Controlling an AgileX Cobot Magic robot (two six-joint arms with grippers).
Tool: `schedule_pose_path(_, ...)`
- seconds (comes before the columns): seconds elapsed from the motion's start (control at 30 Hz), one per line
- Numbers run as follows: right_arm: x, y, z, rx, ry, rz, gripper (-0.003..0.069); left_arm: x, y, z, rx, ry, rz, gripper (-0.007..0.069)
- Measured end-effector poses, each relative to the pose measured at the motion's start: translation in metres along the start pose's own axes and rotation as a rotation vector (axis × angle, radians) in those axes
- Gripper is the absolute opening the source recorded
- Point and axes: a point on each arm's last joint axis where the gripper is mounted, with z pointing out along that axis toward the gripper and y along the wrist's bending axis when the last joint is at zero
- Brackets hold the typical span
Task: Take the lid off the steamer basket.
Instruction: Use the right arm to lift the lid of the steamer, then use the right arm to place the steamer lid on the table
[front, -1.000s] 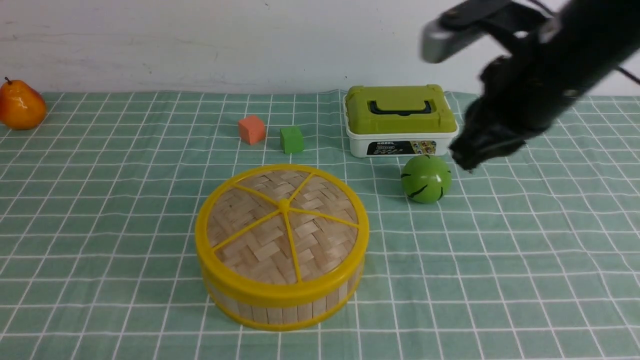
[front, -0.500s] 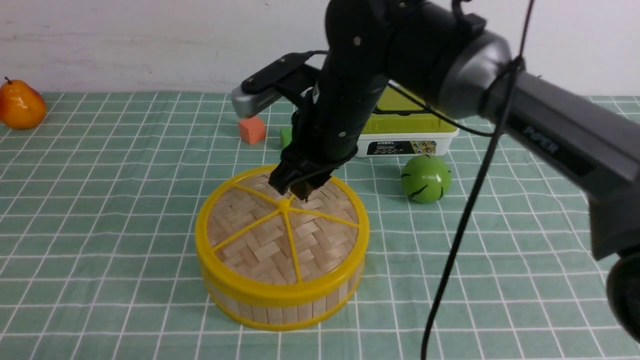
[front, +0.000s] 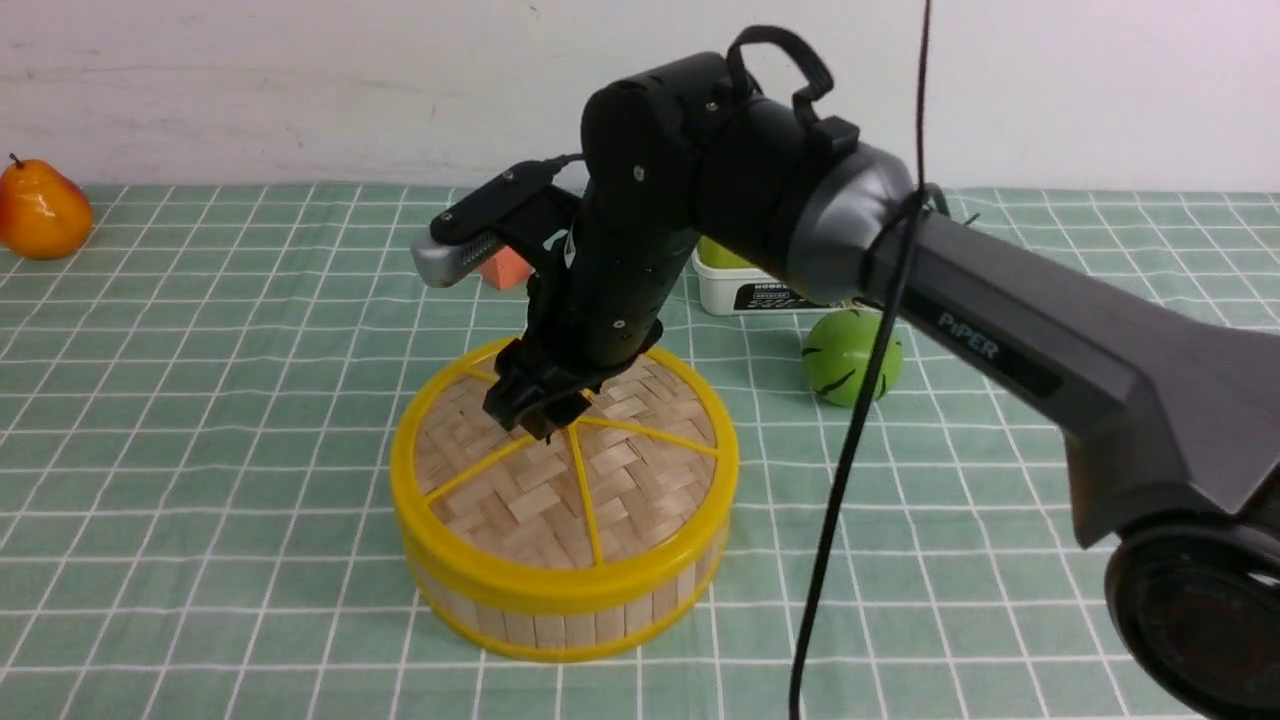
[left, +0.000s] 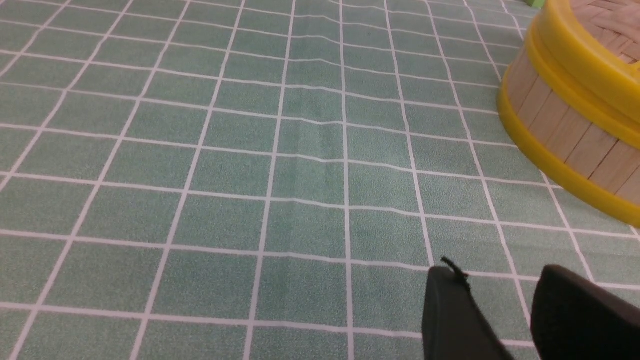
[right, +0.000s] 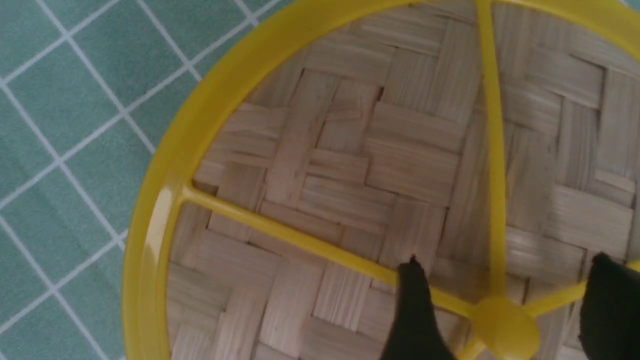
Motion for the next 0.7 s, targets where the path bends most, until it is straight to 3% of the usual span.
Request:
schedule_pose_path(0.17, 0.0, 0.0, 0.003, -0.001, 0.005, 0.012, 0.0202, 0.0, 0.0, 0.0, 0.0, 0.0, 0.0, 0.0239)
schedule_pose_path(0.2, 0.0, 0.0, 0.001, 0.001, 0.006, 0.012, 0.011, 0.0, 0.0, 0.0, 0.0, 0.0, 0.0, 0.0239)
schedule_pose_path(0.23, 0.0, 0.0, 0.001, 0.001, 0.005, 0.013, 0.0074, 0.0, 0.0, 0.0, 0.0, 0.0, 0.0, 0.0239)
schedule_pose_path(0.47, -0.001, 0.0, -0.016, 0.017, 0.001, 0.002, 0.0078, 0.0, 0.0, 0.0, 0.0, 0.0, 0.0, 0.0239)
schedule_pose_path(0.7, -0.002, -0.011, -0.127, 0.154, -0.1, -0.025, 0.0078, 0.0, 0.0, 0.0, 0.0, 0.0, 0.0, 0.0239)
